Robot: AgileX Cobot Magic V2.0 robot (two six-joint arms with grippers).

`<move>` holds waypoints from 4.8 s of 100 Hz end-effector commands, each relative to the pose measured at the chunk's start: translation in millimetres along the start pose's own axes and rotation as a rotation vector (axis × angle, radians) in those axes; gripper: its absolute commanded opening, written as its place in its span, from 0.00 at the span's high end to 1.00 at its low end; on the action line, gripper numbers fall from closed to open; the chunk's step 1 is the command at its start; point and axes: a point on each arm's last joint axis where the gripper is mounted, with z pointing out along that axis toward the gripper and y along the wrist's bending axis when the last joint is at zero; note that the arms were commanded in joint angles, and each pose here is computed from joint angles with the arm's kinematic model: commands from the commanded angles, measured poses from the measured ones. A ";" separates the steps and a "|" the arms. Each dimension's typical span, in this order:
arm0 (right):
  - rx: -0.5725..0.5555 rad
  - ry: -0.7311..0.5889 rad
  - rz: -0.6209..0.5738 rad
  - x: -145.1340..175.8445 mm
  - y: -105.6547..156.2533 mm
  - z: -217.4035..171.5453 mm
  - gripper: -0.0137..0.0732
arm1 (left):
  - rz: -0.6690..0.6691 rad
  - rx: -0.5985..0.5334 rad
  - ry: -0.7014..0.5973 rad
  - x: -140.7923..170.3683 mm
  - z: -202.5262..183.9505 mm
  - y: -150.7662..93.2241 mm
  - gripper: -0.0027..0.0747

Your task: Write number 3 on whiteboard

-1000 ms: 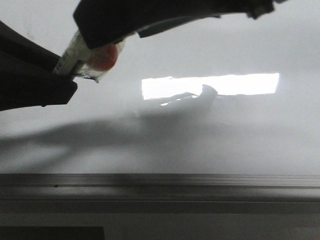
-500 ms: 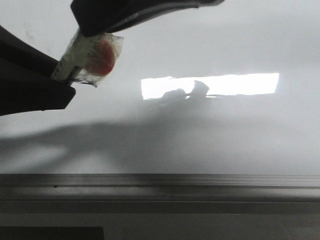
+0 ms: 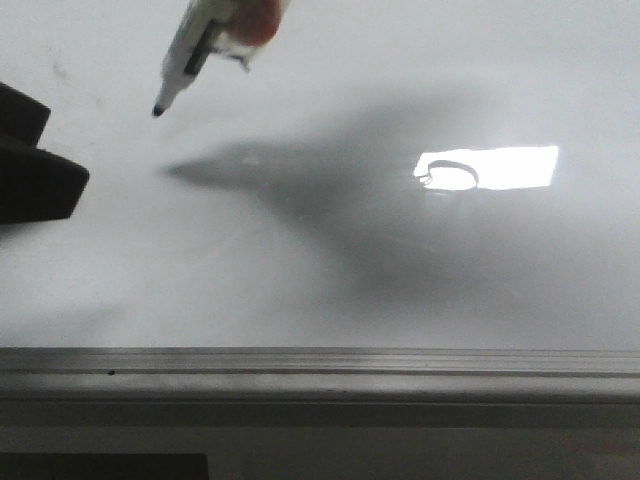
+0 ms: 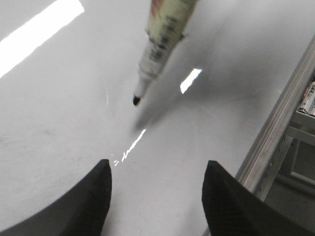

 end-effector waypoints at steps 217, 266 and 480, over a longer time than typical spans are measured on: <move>-0.153 0.058 -0.025 -14.3 43.7 15.4 0.92 | 0.019 0.069 -0.127 -20.4 13.4 -10.9 0.99; -0.117 -0.078 -0.004 -30.3 31.5 -22.6 0.10 | -0.511 0.063 -0.119 -30.5 10.6 -3.9 0.99; -0.025 -0.490 -0.055 134.9 20.9 -112.3 0.90 | -0.332 -0.223 -0.546 22.1 -124.0 -1.3 0.99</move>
